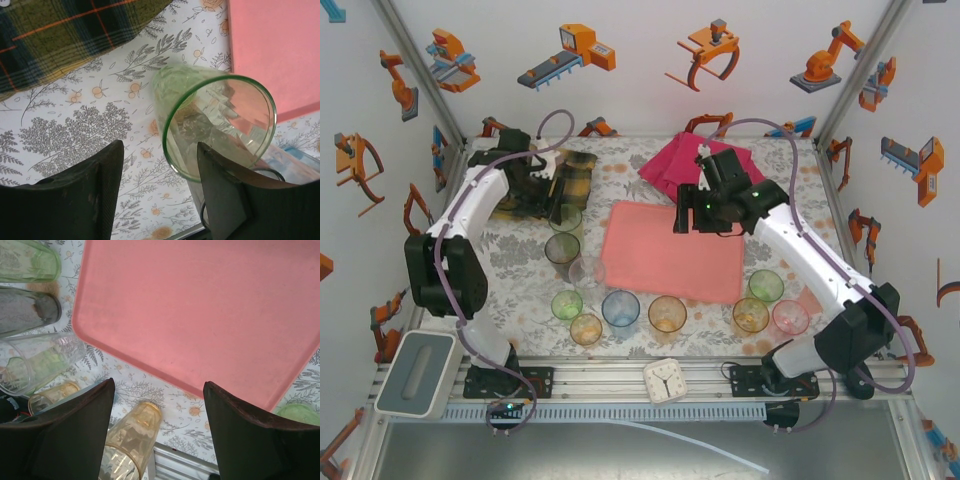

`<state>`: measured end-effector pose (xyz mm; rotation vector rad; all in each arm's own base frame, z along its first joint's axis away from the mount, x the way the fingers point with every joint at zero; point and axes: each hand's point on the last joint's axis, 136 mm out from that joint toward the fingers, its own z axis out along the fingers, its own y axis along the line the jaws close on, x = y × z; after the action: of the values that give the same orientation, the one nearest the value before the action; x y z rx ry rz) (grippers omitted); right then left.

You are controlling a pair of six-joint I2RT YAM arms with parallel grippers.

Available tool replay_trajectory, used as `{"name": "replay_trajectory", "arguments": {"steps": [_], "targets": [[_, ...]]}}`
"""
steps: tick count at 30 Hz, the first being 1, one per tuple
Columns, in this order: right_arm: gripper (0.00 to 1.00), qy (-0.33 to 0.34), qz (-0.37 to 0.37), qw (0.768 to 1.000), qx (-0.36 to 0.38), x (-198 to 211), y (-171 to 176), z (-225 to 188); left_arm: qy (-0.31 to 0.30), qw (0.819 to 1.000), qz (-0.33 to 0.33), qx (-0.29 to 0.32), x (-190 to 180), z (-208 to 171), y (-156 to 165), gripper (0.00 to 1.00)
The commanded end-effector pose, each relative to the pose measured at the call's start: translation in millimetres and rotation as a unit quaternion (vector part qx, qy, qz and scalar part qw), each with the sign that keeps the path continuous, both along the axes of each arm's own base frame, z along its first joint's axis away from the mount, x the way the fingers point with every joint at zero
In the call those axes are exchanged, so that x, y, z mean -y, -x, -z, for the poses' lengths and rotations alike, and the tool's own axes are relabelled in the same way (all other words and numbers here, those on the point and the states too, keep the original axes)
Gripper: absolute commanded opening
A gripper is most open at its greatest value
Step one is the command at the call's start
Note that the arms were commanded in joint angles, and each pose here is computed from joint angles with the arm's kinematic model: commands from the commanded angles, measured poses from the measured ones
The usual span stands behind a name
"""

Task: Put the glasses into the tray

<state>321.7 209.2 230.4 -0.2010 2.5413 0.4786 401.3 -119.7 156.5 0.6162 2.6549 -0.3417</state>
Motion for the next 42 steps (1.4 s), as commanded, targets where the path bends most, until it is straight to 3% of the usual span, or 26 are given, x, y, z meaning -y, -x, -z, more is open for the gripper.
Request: {"name": "replay_trajectory", "arguments": {"steps": [1,5,15,25,28,35,42], "targets": [[0.66,0.004,-0.001,1.0,0.014,-2.4,-6.4,0.1,-0.008,1.0,0.009,0.024,6.2,-6.3,-7.2,0.55],[0.66,0.006,-0.002,1.0,0.014,-4.4,-9.6,2.4,-0.008,1.0,0.008,0.015,8.3,0.9,-9.0,0.44],[0.66,0.008,-0.006,1.0,0.012,-9.3,-17.6,7.1,-0.026,1.0,0.008,0.014,10.3,10.3,-11.3,0.38],[0.66,0.013,-0.005,1.0,0.013,-7.8,-20.2,10.6,-0.055,0.998,-0.002,0.031,8.2,8.8,-18.9,0.05],[0.66,0.012,-0.005,1.0,0.012,-7.7,-20.7,11.2,-0.057,0.998,-0.006,0.034,7.7,6.0,-20.4,0.0],[0.66,0.009,-0.005,1.0,0.012,-8.2,-22.7,12.4,-0.069,0.997,-0.013,0.043,4.2,-12.5,-25.1,0.0],[0.66,0.007,-0.002,1.0,0.011,-4.9,-23.4,12.0,-0.071,0.994,-0.014,0.087,5.4,-71.4,-42.8,0.0]]}}
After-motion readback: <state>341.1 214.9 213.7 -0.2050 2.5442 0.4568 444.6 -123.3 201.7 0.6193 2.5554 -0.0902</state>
